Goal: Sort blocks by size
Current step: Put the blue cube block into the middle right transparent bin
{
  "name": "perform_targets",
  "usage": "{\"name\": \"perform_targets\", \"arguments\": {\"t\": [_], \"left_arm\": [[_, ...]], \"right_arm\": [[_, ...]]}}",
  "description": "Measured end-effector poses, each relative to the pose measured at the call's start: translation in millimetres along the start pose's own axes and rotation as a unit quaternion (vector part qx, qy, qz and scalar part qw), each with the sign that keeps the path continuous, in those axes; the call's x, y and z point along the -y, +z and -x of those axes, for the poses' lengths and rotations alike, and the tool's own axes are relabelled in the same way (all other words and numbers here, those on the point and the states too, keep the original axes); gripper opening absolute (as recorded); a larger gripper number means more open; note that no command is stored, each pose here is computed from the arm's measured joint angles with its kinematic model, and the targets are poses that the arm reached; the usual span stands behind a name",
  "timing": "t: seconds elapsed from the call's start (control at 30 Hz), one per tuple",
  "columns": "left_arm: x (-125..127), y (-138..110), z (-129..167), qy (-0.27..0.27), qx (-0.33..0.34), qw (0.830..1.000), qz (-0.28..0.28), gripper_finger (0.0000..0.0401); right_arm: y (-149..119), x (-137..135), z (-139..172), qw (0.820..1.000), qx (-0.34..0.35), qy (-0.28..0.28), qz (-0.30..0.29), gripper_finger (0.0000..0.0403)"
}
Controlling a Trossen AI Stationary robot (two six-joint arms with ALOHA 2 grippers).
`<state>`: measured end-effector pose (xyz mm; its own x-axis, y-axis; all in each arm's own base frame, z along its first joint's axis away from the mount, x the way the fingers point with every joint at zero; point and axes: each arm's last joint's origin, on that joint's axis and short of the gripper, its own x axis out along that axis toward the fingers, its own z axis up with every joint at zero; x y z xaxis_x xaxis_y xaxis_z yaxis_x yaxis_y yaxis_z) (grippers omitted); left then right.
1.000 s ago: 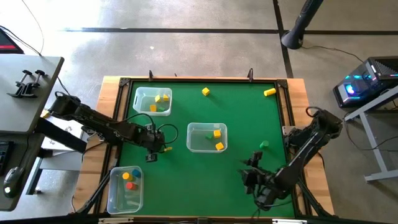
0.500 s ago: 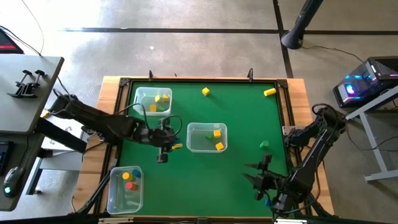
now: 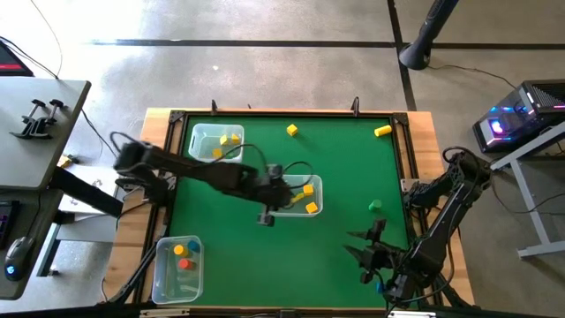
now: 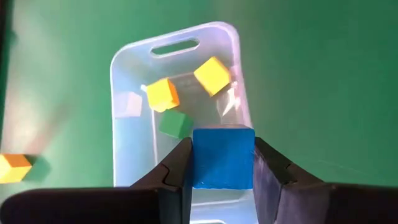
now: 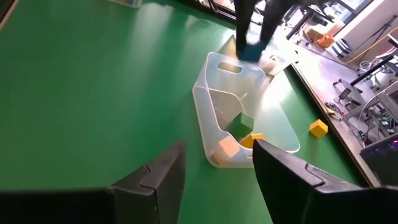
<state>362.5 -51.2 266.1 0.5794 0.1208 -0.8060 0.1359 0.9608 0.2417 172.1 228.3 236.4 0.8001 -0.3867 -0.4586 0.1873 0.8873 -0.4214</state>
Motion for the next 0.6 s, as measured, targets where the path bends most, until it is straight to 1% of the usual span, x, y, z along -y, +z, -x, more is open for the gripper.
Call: {"name": "perform_targets", "arguments": {"t": [0.07, 0.17, 0.3, 0.5, 0.6], "left_arm": [[-7, 3, -17, -0.001, -0.018, 1.000, 0.003, 0.0085], [-16, 4, -42, -0.020, -0.042, 0.999, 0.014, 0.0085], [-23, -4, -71, -0.050, -0.072, 0.996, 0.028, 0.0085], [-25, -18, -100, -0.056, -0.123, 0.990, 0.046, 0.0105], [-23, -21, -108, -0.056, -0.132, 0.989, 0.045, 0.0115]], "right_arm": [[0, 0, 0, 1.000, 0.000, 0.000, -0.002, 0.0181], [0, 0, 0, 1.000, 0.000, 0.000, -0.007, 0.0181], [0, 0, 0, 1.000, 0.000, 0.000, -0.016, 0.0181], [0, 0, 0, 1.000, 0.000, 0.000, -0.018, 0.0181], [0, 0, 0, 1.000, 0.000, 0.000, -0.018, 0.0181]]}}
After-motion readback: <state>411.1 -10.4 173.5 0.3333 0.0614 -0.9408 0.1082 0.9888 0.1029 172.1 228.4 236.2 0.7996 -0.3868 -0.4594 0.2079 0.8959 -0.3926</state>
